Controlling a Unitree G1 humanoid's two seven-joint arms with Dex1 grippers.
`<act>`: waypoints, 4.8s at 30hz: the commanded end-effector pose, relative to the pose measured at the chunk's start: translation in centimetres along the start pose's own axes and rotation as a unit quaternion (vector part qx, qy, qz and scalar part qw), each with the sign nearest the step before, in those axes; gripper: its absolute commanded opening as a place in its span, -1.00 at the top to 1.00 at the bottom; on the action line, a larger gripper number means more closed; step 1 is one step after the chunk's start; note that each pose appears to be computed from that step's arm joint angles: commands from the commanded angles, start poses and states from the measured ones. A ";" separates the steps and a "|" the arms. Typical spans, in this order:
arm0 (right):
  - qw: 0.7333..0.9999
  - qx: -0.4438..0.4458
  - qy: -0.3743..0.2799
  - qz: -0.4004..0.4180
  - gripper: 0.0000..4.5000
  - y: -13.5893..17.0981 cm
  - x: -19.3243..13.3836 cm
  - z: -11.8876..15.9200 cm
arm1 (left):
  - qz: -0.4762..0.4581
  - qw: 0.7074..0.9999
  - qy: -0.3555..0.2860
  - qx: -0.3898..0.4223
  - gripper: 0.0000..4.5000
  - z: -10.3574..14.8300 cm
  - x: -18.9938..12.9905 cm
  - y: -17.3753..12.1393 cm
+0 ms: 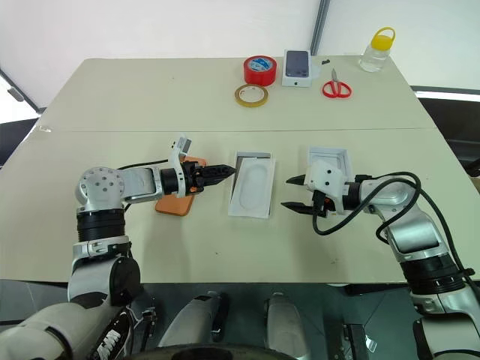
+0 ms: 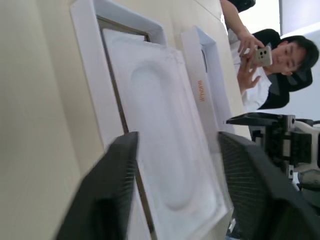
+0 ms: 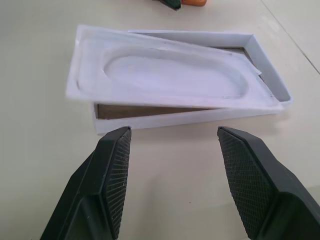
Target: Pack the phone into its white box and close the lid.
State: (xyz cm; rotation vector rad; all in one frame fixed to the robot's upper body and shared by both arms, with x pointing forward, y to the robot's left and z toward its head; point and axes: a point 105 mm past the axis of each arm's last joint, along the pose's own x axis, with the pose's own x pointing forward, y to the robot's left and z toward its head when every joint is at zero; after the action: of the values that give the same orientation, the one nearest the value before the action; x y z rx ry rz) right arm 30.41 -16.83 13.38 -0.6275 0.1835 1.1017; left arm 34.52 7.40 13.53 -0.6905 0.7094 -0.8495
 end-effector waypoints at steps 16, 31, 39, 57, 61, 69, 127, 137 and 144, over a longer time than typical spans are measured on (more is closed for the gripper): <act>0.997 -0.072 -0.014 -0.005 0.99 -0.6 6.1 2.6 | 0.015 0.873 -0.156 0.462 -0.96 3.1 -9.0 -0.5; 0.994 -0.103 0.033 -0.015 0.99 -1.5 10.3 0.4 | 0.013 0.869 -0.241 0.433 -0.96 3.5 -9.9 -1.2; 0.995 -0.096 -0.005 0.030 0.99 -0.2 10.0 1.5 | 0.013 0.870 -0.246 0.426 -0.96 3.5 -9.7 -1.7; 0.989 -0.020 -0.102 0.101 -0.52 3.4 4.5 4.4 | 0.006 0.871 -0.219 0.439 -0.96 2.9 -10.0 -1.3; 0.989 -0.051 -0.078 0.117 -0.52 4.6 4.7 3.1 | 0.007 0.871 -0.209 0.444 -0.96 2.6 -9.9 -0.9; 0.991 -0.067 -0.056 0.106 0.09 4.8 5.8 1.7 | 0.008 0.871 -0.205 0.447 -0.96 2.5 -9.7 -0.9; 0.986 -0.075 -0.135 0.061 -0.28 -0.2 4.2 5.5 | 0.094 0.941 -0.170 0.276 -0.96 3.4 -12.6 5.0; 0.988 -0.072 -0.134 0.022 -0.18 2.0 13.1 9.4 | 0.094 0.986 -0.111 0.083 -0.96 2.9 -13.9 8.4; 0.989 -0.132 -0.059 0.014 0.99 2.8 16.8 8.3 | 0.082 0.994 -0.072 0.016 -0.96 1.4 -13.4 9.5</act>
State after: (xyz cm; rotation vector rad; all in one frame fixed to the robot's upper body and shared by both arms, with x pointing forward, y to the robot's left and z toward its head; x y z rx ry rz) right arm 34.08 0.87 11.96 -0.7426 -0.0517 1.2127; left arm 33.60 23.82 10.75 -0.6289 0.5823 -0.6323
